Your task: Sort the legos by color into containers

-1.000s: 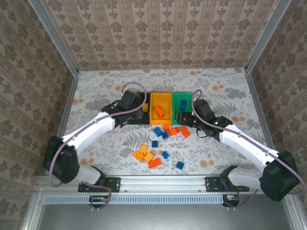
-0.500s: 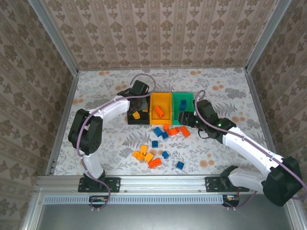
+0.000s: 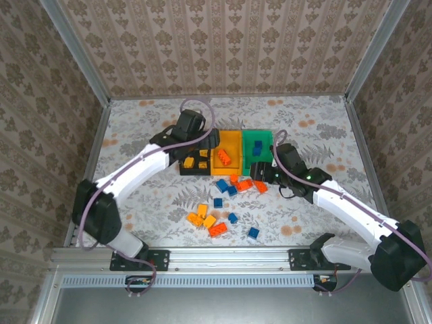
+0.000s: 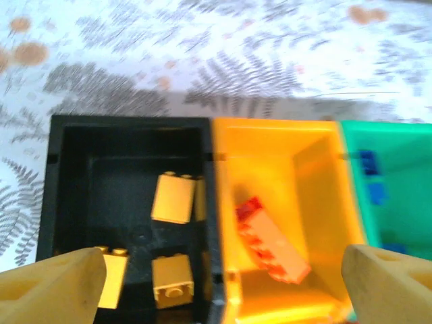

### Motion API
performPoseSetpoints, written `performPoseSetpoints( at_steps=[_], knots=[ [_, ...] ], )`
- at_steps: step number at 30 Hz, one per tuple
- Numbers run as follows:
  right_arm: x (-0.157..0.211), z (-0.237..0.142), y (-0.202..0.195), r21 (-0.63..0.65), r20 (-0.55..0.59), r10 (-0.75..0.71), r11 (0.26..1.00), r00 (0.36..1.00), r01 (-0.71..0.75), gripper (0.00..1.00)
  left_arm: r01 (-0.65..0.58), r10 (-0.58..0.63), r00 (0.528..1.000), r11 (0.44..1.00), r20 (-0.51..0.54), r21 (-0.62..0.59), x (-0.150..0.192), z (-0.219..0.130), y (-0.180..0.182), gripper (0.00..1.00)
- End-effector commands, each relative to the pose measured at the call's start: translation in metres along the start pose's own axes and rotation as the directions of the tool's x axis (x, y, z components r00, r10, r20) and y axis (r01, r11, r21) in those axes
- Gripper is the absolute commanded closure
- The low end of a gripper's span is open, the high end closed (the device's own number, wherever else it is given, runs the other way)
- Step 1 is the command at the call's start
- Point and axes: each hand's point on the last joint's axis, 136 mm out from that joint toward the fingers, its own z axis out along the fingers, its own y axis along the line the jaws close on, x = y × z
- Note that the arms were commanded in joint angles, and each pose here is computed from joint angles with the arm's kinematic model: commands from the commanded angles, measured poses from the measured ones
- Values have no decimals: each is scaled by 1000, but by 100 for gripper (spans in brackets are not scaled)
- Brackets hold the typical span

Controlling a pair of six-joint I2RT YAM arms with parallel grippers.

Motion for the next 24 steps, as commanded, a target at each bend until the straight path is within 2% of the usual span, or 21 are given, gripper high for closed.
performPoseSetpoints(
  at_steps=[1,7,10,16,24],
  knots=[
    [55,3,-6,9,-188,-72,997,980,75,29,-29,30,1000,997,-7,73,17,-19,-16,3],
    [135,2,-9,11,-407,-163,983,899,183,29,-31,35,999,994,-32,101,63,-42,-11,0],
    [161,0,-11,21,-458,-198,972,866,233,28,0,5,999,995,-51,102,88,-46,0,0],
    [191,4,-5,21,-515,-264,947,816,319,28,42,-35,995,996,-93,73,124,-46,22,0],
    [208,10,-5,62,-549,-314,909,775,412,32,40,-38,994,999,-103,18,132,-49,39,0]
  ],
)
